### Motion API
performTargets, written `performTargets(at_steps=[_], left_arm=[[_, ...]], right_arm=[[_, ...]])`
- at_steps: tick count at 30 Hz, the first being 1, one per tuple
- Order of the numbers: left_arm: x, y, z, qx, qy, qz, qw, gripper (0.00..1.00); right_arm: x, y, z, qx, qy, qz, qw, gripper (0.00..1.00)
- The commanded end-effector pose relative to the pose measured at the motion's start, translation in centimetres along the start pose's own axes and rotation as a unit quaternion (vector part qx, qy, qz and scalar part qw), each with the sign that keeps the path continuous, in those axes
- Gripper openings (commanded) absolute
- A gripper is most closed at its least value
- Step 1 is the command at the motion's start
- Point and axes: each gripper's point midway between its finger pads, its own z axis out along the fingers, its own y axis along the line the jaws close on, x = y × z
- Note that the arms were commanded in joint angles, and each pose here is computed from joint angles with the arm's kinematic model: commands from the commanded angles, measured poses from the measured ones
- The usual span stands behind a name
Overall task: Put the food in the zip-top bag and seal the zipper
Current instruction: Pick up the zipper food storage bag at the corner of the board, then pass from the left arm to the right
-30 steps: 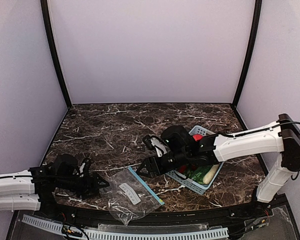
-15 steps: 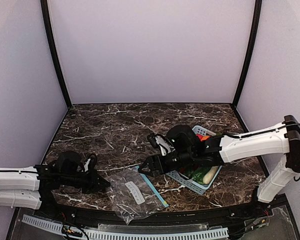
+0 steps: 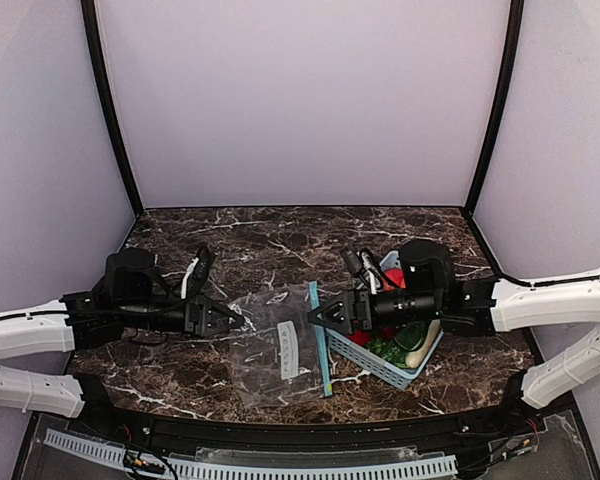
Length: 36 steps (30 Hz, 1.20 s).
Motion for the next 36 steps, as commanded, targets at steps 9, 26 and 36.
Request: performTargets(at_steps=[9,26,36], left_arm=[[-0.2,-4.4,-1.3,0.091,-0.001,0.076,0.993,0.01],[-0.2,-3.0,-1.1,0.061,-0.007,0.060,0.996,0.01],[-0.2,-2.3,-0.7,0.049,-0.009,0.051,0.997,0.01]], right_arm=[[0.8,-0.7,-0.9,-0.034,-0.023,0.026,0.999,0.81],[1.1,-1.2,-0.8,-0.026,-0.016,0.020,0.999,0.67],[1.1,-1.4,-0.8,-0.022,-0.016,0.020,0.999,0.64]])
